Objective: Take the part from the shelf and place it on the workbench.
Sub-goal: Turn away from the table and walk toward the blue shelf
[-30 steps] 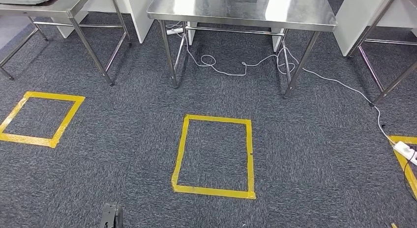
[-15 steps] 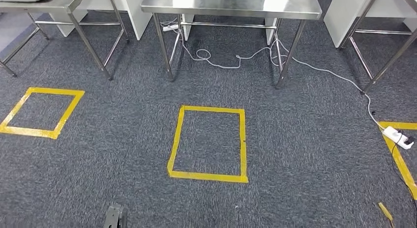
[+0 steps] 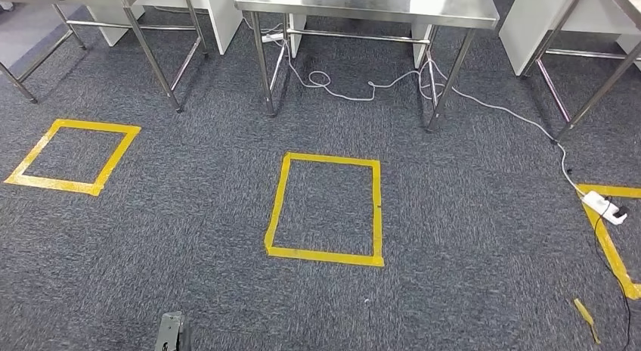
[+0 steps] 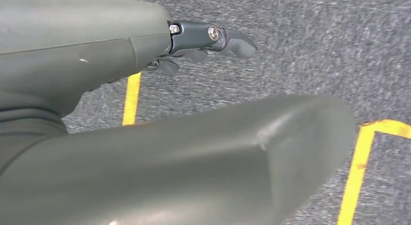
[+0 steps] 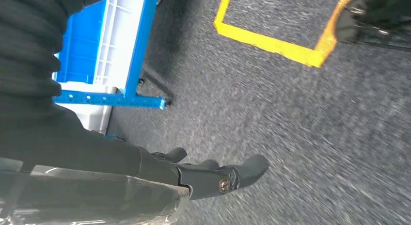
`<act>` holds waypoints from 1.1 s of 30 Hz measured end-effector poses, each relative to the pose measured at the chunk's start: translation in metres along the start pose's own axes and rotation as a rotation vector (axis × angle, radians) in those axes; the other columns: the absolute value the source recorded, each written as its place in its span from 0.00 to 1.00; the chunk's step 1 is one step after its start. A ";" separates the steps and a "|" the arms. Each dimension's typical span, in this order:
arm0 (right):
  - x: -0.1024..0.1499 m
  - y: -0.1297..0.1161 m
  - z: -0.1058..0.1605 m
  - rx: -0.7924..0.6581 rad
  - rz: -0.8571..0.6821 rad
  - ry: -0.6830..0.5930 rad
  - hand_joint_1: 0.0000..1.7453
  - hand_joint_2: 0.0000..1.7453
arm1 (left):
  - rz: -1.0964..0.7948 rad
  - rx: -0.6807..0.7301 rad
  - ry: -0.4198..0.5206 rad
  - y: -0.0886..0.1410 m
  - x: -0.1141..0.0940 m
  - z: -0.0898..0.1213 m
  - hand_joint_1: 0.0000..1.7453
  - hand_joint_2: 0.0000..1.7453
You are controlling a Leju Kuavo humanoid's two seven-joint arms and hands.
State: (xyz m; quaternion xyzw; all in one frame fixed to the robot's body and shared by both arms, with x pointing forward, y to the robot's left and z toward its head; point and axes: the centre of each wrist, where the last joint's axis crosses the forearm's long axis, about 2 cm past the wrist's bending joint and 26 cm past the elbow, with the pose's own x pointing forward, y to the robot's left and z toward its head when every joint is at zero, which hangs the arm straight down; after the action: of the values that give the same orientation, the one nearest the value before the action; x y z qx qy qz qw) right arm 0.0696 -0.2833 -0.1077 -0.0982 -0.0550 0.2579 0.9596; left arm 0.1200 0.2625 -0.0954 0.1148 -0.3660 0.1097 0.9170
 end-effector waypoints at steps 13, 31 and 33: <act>0.000 0.000 0.000 0.003 0.003 0.003 0.00 1.00 | -0.010 -0.011 0.002 -0.002 -0.001 0.001 0.00 0.00; 0.001 0.003 0.001 0.022 -0.006 0.013 0.00 1.00 | -0.022 -0.012 0.019 -0.002 -0.002 0.002 0.00 0.00; -0.001 0.003 0.000 0.021 -0.006 0.017 0.00 1.00 | -0.023 -0.015 0.020 -0.003 -0.002 0.002 0.00 0.00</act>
State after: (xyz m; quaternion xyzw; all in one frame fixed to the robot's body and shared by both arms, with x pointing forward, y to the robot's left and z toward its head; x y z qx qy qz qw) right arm 0.0676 -0.2814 -0.1081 -0.0901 -0.0445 0.2548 0.9618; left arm 0.1179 0.2586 -0.0957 0.1111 -0.3560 0.0976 0.9227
